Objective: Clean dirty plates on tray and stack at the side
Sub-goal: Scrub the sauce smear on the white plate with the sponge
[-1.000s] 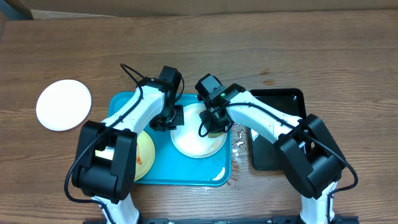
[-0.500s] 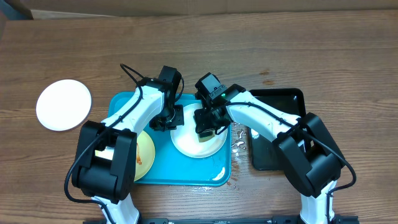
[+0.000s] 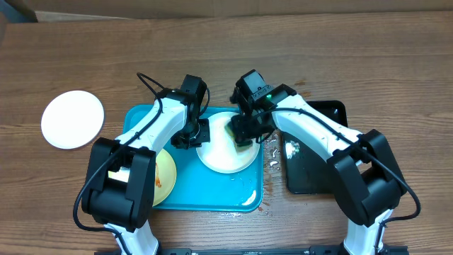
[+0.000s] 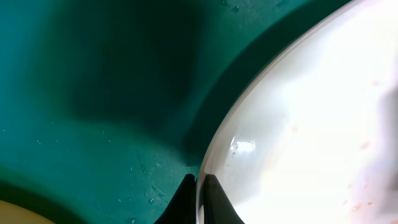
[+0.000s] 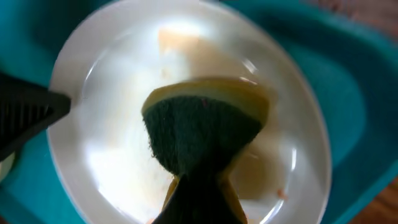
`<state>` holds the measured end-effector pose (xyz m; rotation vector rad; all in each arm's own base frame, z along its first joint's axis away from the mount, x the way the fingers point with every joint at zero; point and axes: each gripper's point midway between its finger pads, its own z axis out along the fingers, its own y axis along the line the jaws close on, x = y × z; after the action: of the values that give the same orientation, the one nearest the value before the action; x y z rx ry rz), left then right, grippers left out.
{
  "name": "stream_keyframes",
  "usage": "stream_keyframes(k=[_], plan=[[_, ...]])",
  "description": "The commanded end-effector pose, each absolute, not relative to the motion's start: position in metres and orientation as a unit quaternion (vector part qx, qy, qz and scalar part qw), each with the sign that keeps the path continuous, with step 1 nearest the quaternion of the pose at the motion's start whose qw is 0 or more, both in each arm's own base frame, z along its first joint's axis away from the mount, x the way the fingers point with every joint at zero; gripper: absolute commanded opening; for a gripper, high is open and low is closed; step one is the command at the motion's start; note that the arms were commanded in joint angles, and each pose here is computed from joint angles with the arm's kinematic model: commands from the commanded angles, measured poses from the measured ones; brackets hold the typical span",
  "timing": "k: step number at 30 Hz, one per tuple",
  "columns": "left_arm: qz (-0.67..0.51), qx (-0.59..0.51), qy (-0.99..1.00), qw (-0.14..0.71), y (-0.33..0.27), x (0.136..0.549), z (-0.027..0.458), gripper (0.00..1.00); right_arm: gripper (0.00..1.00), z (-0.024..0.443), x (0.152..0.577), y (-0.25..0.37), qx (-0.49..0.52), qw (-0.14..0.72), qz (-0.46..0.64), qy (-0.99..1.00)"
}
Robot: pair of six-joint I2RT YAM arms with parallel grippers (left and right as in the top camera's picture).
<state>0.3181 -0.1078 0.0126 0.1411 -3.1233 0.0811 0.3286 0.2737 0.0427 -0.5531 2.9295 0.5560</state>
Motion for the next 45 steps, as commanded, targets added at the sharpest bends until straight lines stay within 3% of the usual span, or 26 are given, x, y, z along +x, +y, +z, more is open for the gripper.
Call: stream_keyframes(k=[1, 9, 13, 19, 26, 34, 45], plan=[[0.02, 0.055, -0.998, 0.013, -0.104, 0.314, 0.006, 0.04, 0.04, 0.04, 0.342, 0.263, -0.192, 0.104, 0.141, 0.966], [0.019, 0.055, -0.998, 0.014, -0.103, 0.313, 0.006, 0.04, 0.04, 0.014, 0.327, 0.244, -0.185, 0.082, 0.113, 0.973], [0.02, 0.057, -0.998, 0.012, -0.104, 0.314, 0.006, 0.04, 0.04, -0.001, 0.307, 0.242, -0.134, 0.045, 0.129, 0.982], [0.02, 0.063, -0.998, 0.012, -0.103, 0.314, 0.006, 0.04, 0.04, -0.007, 0.287, 0.278, -0.113, 0.021, 0.256, 0.96], [0.02, 0.063, -0.998, 0.013, -0.103, 0.314, 0.006, 0.04, 0.04, 0.046, 0.308, 0.315, -0.139, 0.044, 0.386, 0.911], [0.019, 0.062, -0.998, 0.013, -0.103, 0.314, 0.006, 0.04, 0.04, 0.104, 0.329, 0.294, -0.136, 0.093, 0.389, 0.907], [0.02, 0.062, -0.998, 0.012, -0.104, 0.314, 0.006, 0.04, 0.04, 0.058, 0.308, 0.286, -0.124, 0.097, 0.284, 0.946]])
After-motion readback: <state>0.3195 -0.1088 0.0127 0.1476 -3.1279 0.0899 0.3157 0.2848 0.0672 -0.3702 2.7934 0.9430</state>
